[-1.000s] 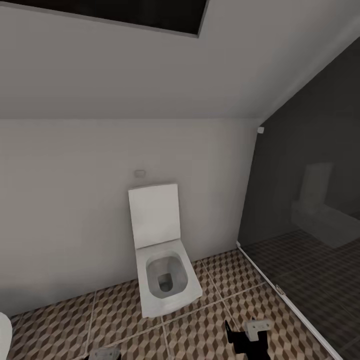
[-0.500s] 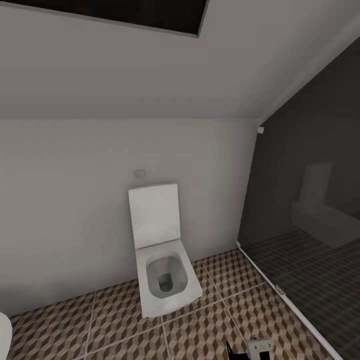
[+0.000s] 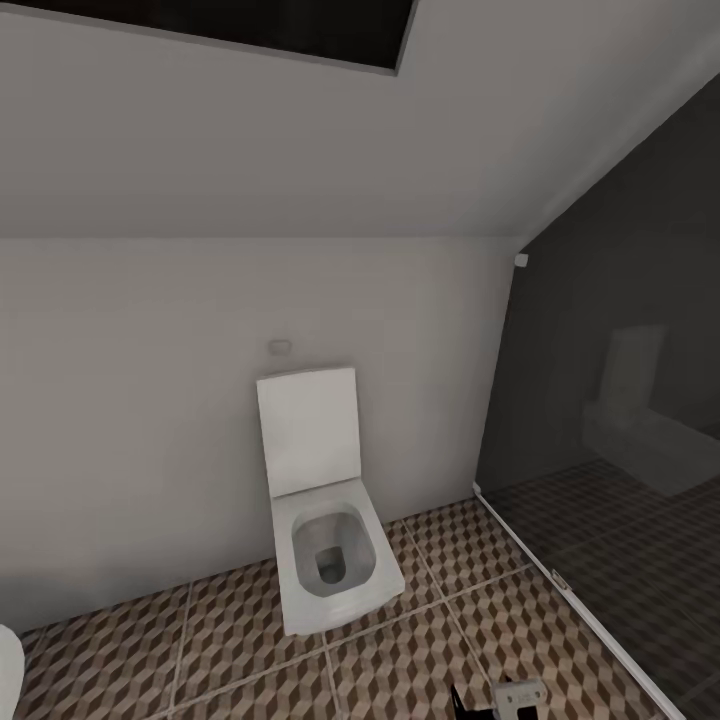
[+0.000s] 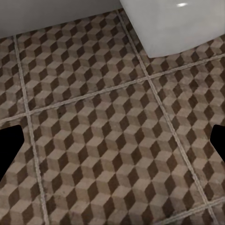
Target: Take the four mousetraps from the cabinet in the bathroom and place them on the bathroom floor. Make sure all four end up on the same floor surface, and ensure that at least two of them are either under or directly next to the same bathroom sink.
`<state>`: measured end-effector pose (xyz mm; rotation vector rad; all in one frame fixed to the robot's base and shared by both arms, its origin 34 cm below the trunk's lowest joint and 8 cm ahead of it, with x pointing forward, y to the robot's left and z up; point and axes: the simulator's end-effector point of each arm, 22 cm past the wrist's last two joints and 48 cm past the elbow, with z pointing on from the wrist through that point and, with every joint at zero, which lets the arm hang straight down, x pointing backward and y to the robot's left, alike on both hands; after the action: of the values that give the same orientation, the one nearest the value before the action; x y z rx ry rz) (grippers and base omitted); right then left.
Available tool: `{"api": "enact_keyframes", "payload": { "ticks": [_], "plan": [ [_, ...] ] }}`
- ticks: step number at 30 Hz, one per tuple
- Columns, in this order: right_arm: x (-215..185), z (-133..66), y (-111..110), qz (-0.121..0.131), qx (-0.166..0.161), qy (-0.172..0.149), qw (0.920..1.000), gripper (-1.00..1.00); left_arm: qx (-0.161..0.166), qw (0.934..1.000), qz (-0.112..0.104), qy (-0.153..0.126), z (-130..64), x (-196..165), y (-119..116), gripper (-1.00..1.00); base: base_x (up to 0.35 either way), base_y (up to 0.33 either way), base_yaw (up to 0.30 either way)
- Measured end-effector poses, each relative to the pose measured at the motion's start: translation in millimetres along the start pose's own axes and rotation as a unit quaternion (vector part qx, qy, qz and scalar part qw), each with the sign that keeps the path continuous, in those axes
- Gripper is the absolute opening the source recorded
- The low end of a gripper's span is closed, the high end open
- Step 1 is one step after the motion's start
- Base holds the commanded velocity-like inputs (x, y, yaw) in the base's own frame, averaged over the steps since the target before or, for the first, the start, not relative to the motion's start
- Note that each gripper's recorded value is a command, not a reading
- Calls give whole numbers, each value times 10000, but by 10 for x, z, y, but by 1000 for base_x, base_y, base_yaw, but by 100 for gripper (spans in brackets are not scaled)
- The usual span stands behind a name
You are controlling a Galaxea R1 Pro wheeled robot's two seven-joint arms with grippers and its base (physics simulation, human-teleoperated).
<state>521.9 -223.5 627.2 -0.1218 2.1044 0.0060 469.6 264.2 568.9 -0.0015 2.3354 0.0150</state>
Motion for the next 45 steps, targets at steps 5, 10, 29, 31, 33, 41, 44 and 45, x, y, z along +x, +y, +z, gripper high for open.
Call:
{"api": "enact_keyframes", "payload": {
  "ticks": [5,10,29,31,33,41,44,45],
  "plan": [
    [147,-23,20,-2,-14,108,9999,100,0,10000,-3,2,0,2,-1,100,0,0,0],
    [167,-28,29,2,-15,120,9999,100,8,10000,-4,32,-2,31,-9,100,0,0,0],
    [118,-31,25,0,-8,59,10000,100,14,9999,-10,127,-16,129,-20,100,0,0,-149],
    [108,-31,24,-1,-7,48,10000,100,16,9999,-12,134,-18,139,-23,100,0,0,-223],
    [98,-32,23,-1,-6,36,10000,100,23,9999,-20,151,-21,156,-37,100,0,0,-223],
    [60,-31,20,-3,-2,-8,10000,100,88,9998,-68,179,-27,190,-159,100,-169,0,-224],
    [45,-31,19,-4,-1,-25,10000,100,92,9998,-71,171,-29,184,-167,100,-312,0,-224],
    [40,-31,18,-4,0,-31,10000,100,93,9998,-72,166,-29,180,-168,100,-323,0,-224]
  ]
}}
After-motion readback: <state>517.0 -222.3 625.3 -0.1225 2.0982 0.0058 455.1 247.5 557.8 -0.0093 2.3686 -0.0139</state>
